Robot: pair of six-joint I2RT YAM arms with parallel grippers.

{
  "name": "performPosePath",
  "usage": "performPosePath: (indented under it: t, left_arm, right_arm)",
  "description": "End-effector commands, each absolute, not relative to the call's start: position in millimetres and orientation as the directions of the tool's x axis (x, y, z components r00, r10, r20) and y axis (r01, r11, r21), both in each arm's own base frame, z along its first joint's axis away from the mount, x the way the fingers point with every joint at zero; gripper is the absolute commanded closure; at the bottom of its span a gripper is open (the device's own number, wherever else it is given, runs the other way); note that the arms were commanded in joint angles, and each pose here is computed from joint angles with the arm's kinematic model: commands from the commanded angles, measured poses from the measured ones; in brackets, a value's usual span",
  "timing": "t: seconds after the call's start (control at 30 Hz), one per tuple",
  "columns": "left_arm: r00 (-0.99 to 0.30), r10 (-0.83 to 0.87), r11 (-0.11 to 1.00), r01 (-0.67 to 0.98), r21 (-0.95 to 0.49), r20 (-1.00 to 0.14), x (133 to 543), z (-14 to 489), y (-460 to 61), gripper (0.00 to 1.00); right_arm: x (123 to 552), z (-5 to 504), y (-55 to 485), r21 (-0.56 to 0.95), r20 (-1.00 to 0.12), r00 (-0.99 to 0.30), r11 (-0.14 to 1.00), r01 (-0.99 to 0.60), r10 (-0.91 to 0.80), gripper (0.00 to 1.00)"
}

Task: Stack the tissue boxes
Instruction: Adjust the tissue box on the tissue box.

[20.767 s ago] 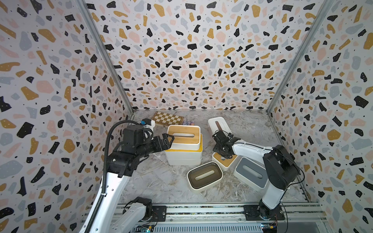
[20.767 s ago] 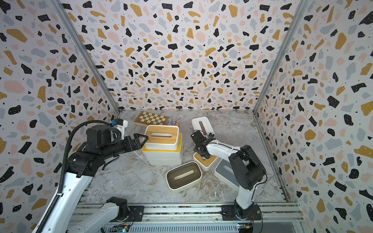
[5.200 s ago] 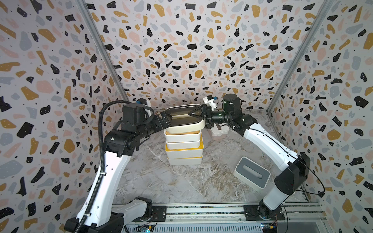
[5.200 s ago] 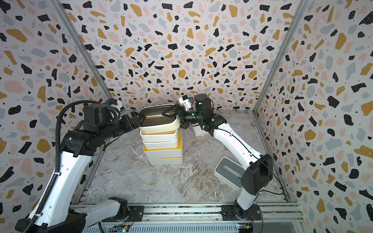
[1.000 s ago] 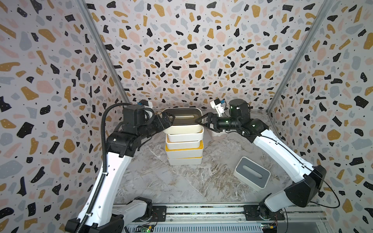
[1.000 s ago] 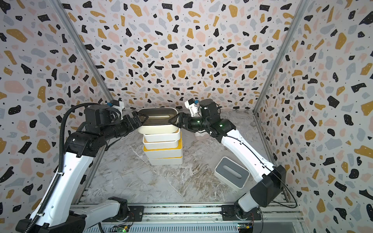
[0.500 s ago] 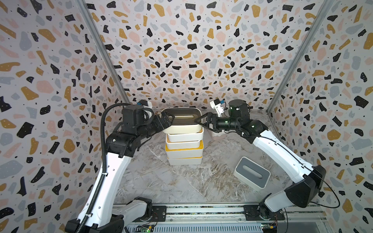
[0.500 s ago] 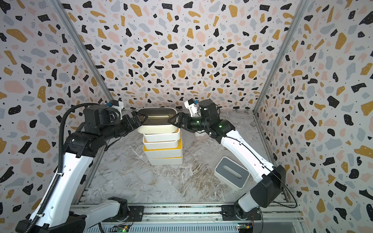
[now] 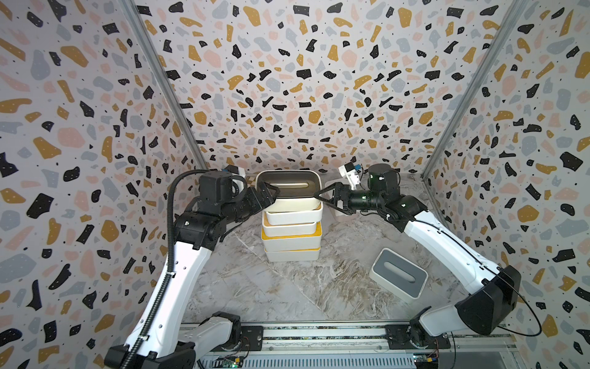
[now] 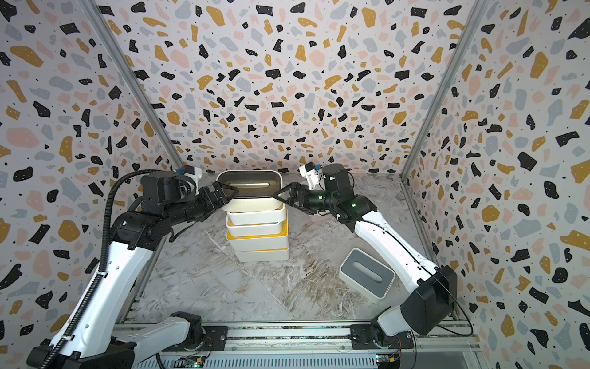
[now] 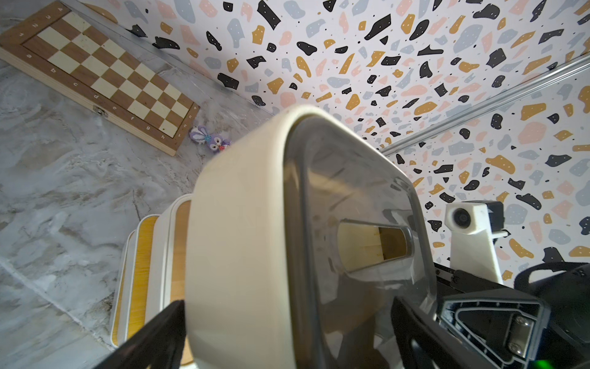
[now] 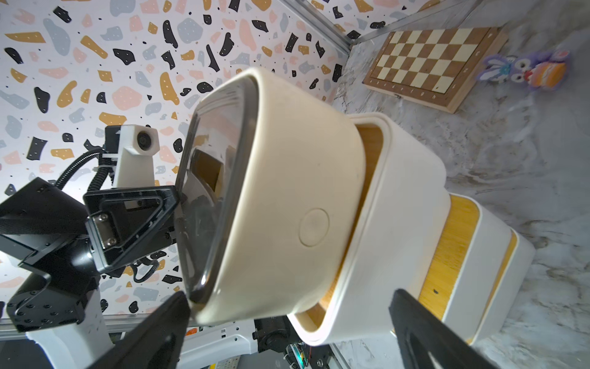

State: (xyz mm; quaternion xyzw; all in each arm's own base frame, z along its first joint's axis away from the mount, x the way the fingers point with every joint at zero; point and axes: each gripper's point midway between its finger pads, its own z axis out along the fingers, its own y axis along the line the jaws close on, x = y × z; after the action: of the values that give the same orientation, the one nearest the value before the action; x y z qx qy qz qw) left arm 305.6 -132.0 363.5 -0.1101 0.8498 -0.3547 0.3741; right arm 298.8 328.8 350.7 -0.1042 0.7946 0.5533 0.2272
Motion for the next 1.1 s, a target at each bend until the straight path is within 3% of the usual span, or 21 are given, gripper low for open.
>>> performPosePath:
  t: [0.0, 0.53, 1.07]
  left_arm:
    - [-0.690, -0.462, 0.673, 0.138, -0.727, -0.558, 305.5, 376.1, -140.9, 0.01]
    - [-0.667, -0.476, 0.646, 0.177, -0.742, -0.573, 298.1, 400.9, -141.4, 0.00]
    - [-0.674, -0.470, 0.699, 0.109, -0.707, -0.569, 300.4, 375.1, -131.3, 0.00]
  right_arm:
    - [292.2, 364.9, 342.3, 0.835, -0.499, -0.864, 0.303, -0.459, 0.067, 0.01]
    - [270.0, 381.5, 370.6, 0.850, -0.495, -0.868, 0.223, -0.477, 0.033, 0.01]
    - [281.2, 379.3, 349.7, 0.819, -0.523, -0.847, 0.334, -0.467, 0.097, 0.01]
